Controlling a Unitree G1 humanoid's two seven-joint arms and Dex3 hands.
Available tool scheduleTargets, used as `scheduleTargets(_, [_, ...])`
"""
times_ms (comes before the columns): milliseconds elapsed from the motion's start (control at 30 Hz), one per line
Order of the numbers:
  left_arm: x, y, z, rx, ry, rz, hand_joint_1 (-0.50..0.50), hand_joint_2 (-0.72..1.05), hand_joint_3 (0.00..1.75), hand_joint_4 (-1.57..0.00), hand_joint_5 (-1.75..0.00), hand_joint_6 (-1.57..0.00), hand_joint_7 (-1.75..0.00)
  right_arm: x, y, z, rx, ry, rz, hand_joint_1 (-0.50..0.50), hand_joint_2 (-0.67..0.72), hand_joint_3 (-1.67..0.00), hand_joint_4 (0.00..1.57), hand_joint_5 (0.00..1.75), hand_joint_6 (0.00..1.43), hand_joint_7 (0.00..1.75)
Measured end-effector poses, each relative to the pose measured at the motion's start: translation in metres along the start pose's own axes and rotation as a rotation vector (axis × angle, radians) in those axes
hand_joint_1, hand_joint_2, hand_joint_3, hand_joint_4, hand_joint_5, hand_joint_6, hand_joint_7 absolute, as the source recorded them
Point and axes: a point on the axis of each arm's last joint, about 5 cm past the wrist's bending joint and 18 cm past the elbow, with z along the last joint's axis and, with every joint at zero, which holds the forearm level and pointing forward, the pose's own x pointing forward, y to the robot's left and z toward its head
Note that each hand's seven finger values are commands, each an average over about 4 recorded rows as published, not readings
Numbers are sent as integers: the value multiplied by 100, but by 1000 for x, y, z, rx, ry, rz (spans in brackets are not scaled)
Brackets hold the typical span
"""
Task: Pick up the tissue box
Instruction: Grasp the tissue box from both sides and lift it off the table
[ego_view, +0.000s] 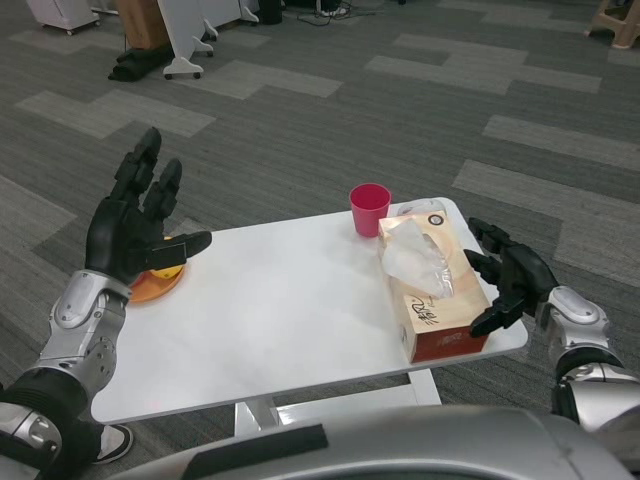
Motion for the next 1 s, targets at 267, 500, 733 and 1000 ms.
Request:
scheduleTargets(267, [-2,0,-1,-2,0,1,50,105,26,0,0,0,0,-1,-4,3,-16,13,7,21,41,-16,0,39,0,0])
scheduleTargets(500, [-4,-1,-2,-6,2,3,50,105,26,0,0,0,0,0,-3,3,-27,21,20,21,44,-16,0,39,0,0])
scheduleTargets(733, [-4,-1,-2,-7,-1,1,50,105,26,0,0,0,0,-2,-2,1,-49,42,52,21,44,-16,0,51,0,0])
scheduleTargets(1000, [-4,-1,-2,-7,-1,1,50,105,26,0,0,0,0,-7,0,-1,-81,47,77,21,46,-16,0,68,0,0])
